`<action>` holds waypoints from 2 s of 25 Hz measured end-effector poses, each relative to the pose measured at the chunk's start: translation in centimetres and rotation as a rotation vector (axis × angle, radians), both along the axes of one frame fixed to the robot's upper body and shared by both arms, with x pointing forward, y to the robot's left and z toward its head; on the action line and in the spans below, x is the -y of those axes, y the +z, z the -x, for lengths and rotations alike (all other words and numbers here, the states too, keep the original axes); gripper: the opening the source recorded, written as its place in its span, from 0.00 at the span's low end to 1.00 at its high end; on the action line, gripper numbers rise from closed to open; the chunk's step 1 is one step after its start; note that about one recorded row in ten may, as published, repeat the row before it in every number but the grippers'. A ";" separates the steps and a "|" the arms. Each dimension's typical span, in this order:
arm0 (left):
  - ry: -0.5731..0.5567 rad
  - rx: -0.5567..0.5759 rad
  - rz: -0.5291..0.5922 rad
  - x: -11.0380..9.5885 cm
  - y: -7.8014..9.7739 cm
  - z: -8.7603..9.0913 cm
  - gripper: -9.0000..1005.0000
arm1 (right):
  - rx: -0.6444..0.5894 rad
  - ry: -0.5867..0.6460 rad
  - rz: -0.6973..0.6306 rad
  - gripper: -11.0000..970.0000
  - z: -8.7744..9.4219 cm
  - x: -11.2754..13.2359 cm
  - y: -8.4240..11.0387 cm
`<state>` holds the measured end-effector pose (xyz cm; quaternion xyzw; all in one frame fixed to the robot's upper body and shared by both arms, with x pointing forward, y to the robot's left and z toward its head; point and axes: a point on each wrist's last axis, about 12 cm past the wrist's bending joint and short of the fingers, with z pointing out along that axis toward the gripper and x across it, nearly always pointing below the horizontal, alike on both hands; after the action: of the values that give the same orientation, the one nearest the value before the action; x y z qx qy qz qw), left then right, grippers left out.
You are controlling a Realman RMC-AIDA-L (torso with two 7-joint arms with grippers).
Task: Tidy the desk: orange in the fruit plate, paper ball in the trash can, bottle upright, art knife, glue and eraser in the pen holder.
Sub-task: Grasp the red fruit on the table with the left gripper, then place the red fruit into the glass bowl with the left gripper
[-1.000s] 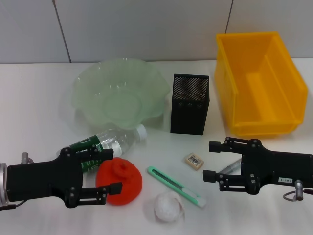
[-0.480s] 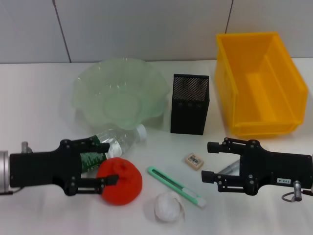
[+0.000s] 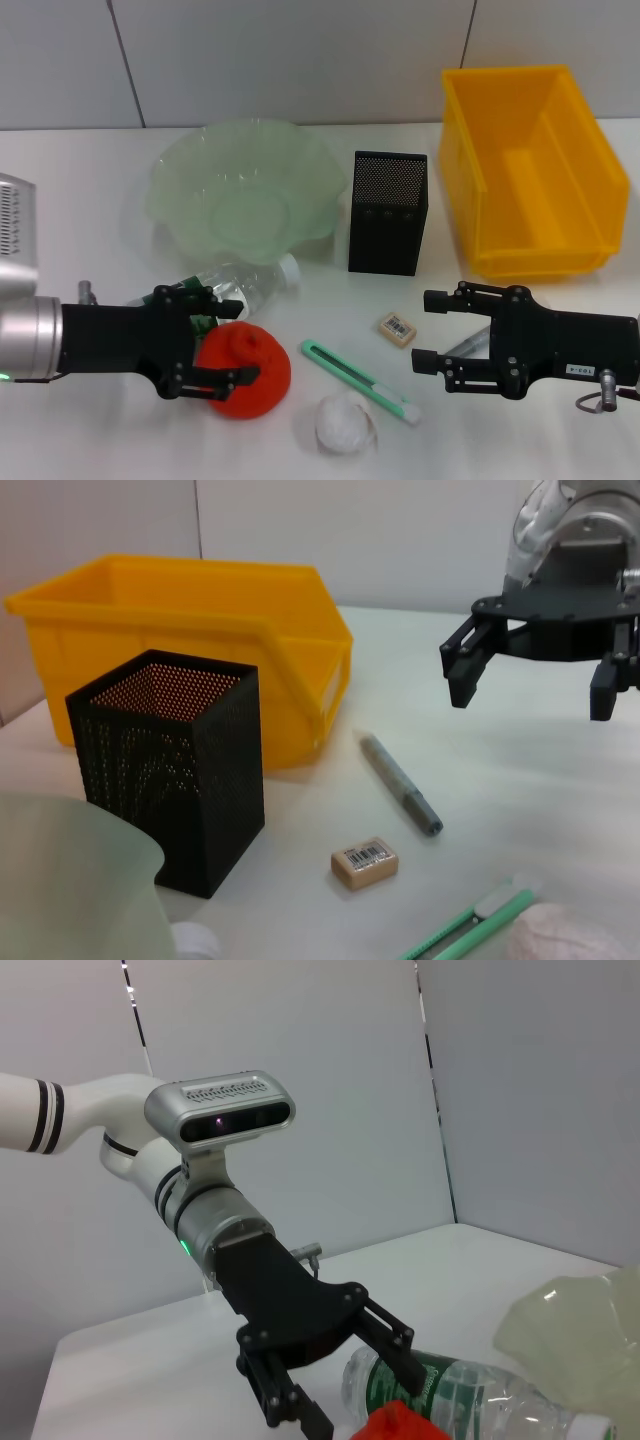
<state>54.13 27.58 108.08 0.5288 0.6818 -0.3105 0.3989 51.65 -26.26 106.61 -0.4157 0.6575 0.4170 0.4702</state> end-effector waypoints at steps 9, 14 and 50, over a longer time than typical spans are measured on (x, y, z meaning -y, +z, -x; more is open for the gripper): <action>0.002 0.001 -0.050 1.0 -0.7 -0.3 0.79 | 0.004 0.004 -0.001 0.79 -0.1 -0.1 0.1; 0.007 -0.009 -0.057 1.0 -0.7 -0.4 0.75 | 0.005 0.005 -0.001 0.79 -0.2 -0.2 0.1; 0.535 0.167 0.392 0.6 1.6 -5.5 0.12 | 0.006 0.007 -0.004 0.79 -0.2 -0.2 0.2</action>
<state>59.59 27.01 109.64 0.2682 0.6887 -0.2754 0.6147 51.87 -26.01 106.79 -0.4183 0.6539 0.4185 0.4715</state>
